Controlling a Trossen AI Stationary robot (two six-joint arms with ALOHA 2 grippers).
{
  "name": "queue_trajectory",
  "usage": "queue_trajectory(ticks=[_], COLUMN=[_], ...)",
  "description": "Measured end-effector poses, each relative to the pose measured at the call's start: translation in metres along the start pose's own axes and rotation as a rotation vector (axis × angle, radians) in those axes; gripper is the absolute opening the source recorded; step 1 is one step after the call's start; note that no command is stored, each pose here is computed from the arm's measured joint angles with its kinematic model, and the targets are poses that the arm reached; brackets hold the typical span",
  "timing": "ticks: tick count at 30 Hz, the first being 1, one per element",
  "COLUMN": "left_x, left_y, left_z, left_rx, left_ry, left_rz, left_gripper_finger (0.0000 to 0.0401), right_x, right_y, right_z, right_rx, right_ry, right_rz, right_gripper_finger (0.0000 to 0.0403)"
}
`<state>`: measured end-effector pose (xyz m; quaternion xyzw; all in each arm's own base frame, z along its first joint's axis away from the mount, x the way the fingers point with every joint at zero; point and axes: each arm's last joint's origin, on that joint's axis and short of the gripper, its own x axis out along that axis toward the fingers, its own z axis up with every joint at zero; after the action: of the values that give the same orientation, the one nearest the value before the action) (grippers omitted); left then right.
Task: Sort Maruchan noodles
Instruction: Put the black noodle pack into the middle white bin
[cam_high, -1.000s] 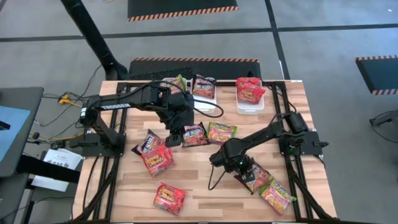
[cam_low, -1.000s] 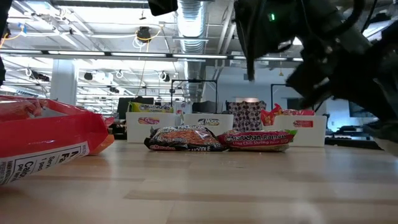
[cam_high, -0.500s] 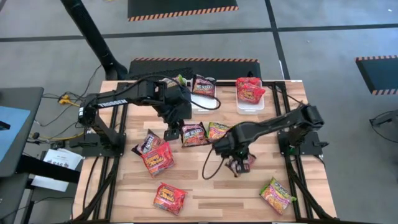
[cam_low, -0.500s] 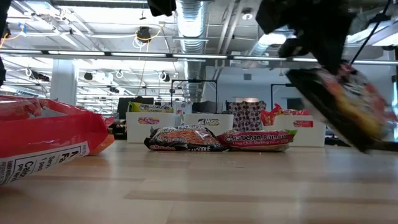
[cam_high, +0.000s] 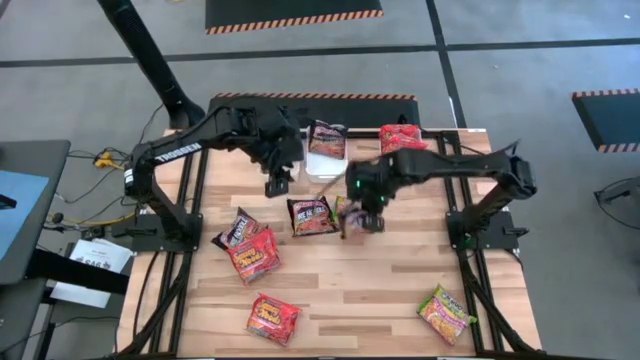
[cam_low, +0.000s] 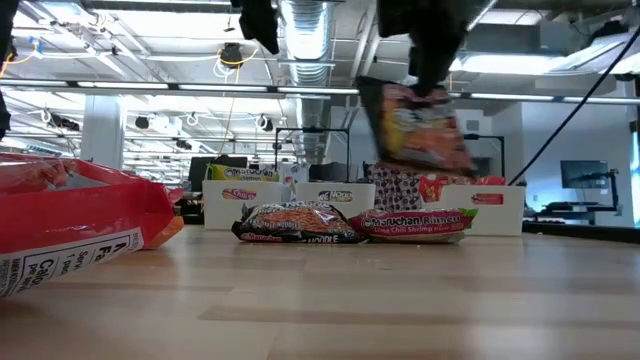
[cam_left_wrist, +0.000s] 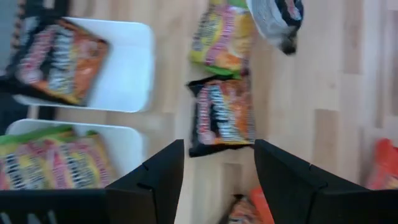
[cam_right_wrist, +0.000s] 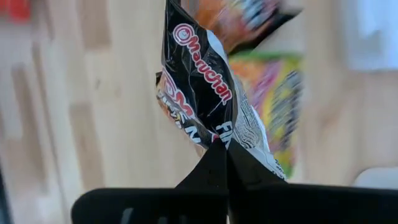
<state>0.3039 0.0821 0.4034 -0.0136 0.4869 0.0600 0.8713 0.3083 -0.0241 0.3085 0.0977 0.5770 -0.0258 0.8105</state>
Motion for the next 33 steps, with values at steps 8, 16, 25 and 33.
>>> queue_trajectory(ticks=[8,16,25,33], left_x=[-0.002,-0.006,-0.009,-0.010], left_y=[0.032,0.059,0.076,0.082], left_z=[-0.001,-0.003,-0.005,-0.005], left_rx=[-0.047,-0.092,-0.133,-0.170], left_ry=[-0.042,-0.091,-0.122,-0.141], left_rz=[0.075,0.133,0.174,0.186], left_gripper_finger=[0.0180,0.0180,0.0180,0.0180], right_x=[-0.011,-0.032,-0.056,-0.019], right_y=[-0.066,-0.121,-0.162,-0.183], right_z=[0.020,0.033,0.045,0.055], right_rx=[0.097,0.201,0.222,0.215], right_ry=[-0.220,-0.441,-0.689,-0.626], right_rz=[-0.073,-0.161,-0.264,-0.267], right_gripper_finger=[0.0005,0.0004,0.0004,0.0004])
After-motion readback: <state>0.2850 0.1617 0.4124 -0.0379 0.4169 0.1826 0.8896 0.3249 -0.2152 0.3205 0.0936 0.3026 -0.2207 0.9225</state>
